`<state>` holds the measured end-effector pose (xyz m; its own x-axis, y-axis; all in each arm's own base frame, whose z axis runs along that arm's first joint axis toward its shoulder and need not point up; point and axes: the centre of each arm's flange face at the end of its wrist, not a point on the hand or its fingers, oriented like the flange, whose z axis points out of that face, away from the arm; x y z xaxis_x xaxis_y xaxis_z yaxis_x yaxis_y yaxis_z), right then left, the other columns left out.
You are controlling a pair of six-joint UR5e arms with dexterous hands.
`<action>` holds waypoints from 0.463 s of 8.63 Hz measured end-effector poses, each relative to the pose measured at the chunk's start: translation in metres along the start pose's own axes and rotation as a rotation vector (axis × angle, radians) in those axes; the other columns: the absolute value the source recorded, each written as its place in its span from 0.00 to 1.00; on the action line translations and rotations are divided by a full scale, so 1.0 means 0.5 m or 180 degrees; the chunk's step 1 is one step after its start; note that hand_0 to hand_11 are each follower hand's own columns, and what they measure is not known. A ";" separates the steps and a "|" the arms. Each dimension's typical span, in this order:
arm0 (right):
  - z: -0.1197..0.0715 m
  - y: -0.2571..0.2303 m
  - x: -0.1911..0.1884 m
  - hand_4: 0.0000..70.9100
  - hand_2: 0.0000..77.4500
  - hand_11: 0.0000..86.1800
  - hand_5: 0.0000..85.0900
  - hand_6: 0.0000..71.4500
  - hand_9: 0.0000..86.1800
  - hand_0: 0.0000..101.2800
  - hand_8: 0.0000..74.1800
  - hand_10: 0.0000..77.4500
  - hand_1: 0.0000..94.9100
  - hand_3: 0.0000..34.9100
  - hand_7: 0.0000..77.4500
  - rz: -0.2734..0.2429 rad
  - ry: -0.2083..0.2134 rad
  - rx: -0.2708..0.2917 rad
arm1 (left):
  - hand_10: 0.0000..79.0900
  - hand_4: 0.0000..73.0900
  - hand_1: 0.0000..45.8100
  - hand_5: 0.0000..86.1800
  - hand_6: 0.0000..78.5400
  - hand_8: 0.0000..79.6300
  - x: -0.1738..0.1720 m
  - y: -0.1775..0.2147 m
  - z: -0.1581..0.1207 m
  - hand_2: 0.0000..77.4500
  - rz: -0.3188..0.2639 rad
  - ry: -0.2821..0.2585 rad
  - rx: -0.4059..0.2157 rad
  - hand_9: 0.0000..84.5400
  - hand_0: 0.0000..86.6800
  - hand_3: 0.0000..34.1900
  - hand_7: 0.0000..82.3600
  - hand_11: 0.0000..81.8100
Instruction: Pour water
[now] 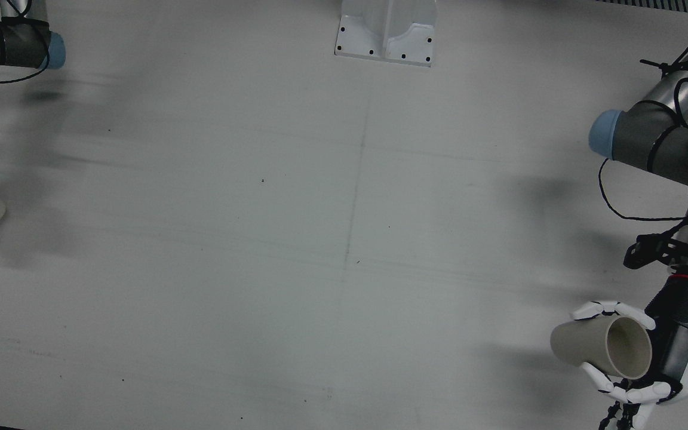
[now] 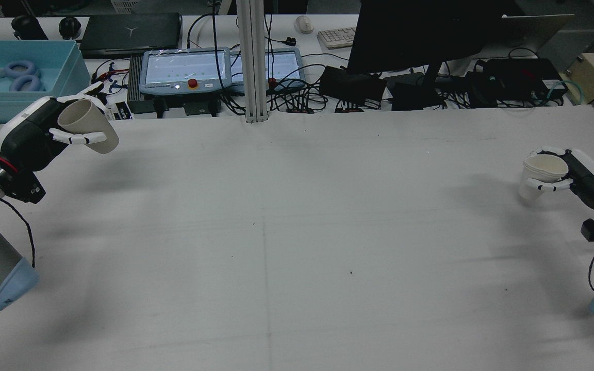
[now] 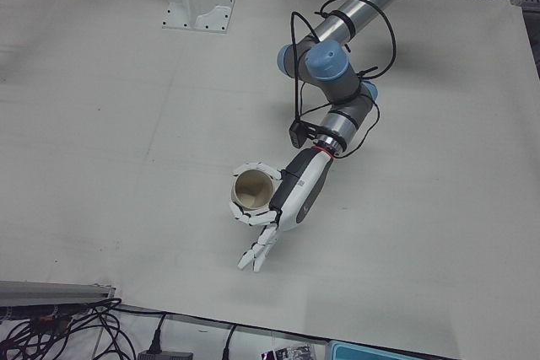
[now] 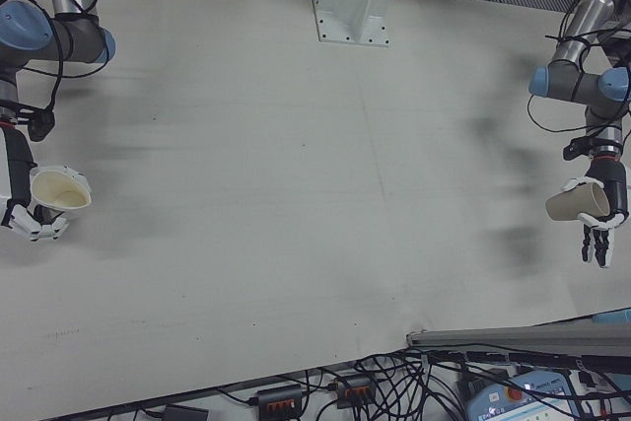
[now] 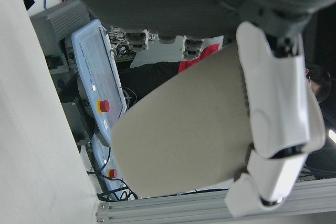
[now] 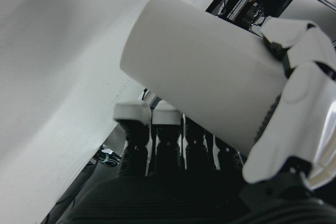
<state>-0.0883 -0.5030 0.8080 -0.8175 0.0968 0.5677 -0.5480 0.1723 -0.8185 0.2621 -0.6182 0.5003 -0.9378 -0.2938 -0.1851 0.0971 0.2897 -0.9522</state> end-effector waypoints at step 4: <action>-0.008 0.132 -0.188 0.62 0.48 0.47 0.72 0.77 0.90 0.74 0.67 0.37 0.11 0.00 0.64 0.0054 -0.0286 -0.0126 | 0.04 0.69 0.36 0.42 0.07 0.01 -0.147 0.122 0.052 0.39 -0.0105 -0.0279 -0.0178 0.01 0.69 0.13 0.12 0.09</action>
<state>-0.0470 -0.4970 0.7008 -0.8401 0.0120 0.5423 -0.5281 0.2103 -0.8228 0.3455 -0.6025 0.4495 -0.9071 -0.3820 -0.1766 0.0455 0.3283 -0.9435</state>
